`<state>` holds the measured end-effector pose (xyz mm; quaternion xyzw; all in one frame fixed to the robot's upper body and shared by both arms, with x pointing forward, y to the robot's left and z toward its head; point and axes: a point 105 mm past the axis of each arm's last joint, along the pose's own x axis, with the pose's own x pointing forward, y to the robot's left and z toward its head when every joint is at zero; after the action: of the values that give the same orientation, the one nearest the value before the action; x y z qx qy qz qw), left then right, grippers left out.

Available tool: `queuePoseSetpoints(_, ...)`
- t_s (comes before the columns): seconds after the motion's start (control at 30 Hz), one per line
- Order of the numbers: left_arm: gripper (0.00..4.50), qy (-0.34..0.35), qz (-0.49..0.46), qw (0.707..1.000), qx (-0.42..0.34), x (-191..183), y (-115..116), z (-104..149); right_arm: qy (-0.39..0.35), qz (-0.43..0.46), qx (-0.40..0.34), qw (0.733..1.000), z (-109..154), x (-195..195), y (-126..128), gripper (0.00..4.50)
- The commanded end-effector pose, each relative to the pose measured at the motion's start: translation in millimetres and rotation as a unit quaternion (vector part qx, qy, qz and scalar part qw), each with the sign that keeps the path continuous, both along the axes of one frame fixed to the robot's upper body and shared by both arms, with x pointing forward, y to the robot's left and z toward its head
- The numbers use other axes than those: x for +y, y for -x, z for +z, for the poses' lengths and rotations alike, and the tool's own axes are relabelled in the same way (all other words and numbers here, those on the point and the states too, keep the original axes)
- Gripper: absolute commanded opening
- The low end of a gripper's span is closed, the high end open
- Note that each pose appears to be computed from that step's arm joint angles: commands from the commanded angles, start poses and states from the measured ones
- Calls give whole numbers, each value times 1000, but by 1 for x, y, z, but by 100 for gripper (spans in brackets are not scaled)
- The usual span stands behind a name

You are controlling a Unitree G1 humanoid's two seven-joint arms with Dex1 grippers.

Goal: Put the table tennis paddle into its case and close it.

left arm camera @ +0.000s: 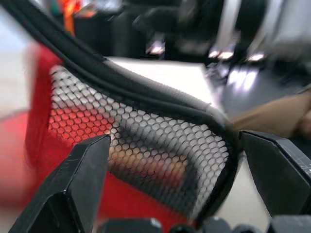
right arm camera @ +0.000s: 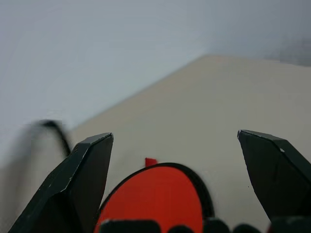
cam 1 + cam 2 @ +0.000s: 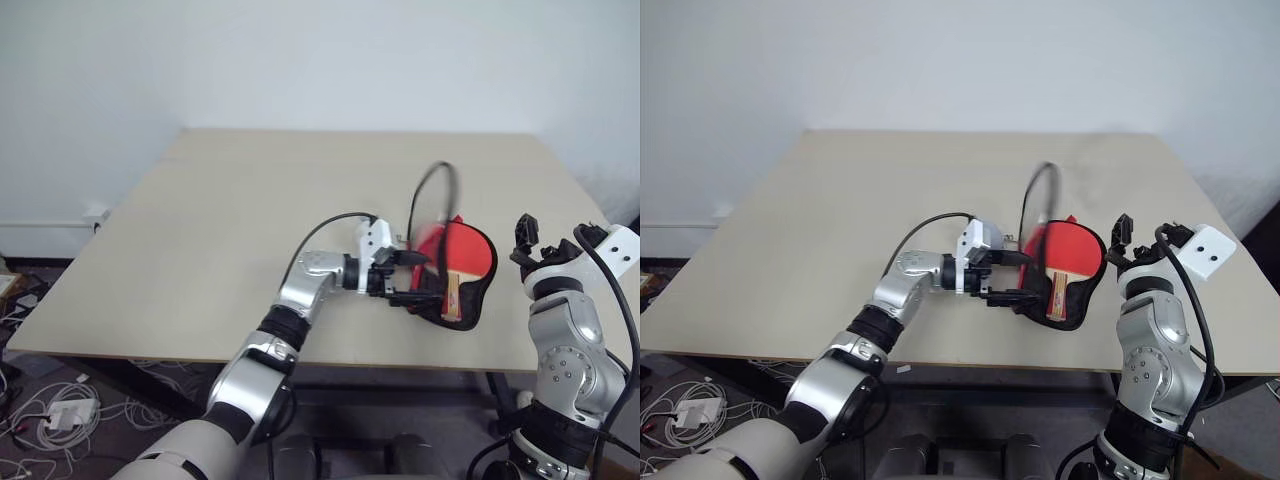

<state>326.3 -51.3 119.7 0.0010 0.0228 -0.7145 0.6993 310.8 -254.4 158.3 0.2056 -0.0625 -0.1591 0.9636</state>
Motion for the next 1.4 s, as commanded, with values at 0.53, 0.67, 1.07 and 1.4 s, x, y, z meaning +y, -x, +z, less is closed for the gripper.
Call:
queuePoseSetpoints(0.53, 450, -164, 190, 953, 168, 32, -39, -40, 8, -19, 5, 1000, -5, -2, 1, 445)
queuePoseSetpoints(0.67, 450, -158, 208, 923, 281, 12, -36, -42, 10, -7, 10, 1000, -7, 4, -4, 445)
queuePoseSetpoints(1.07, 450, -112, 173, 874, 441, -30, -16, -33, 11, -20, 23, 999, -14, -2, 2, 445)
queuePoseSetpoints(1.4, 285, -105, 203, 849, 477, -26, -18, -44, 12, -35, 33, 999, -20, -8, 8, 450)
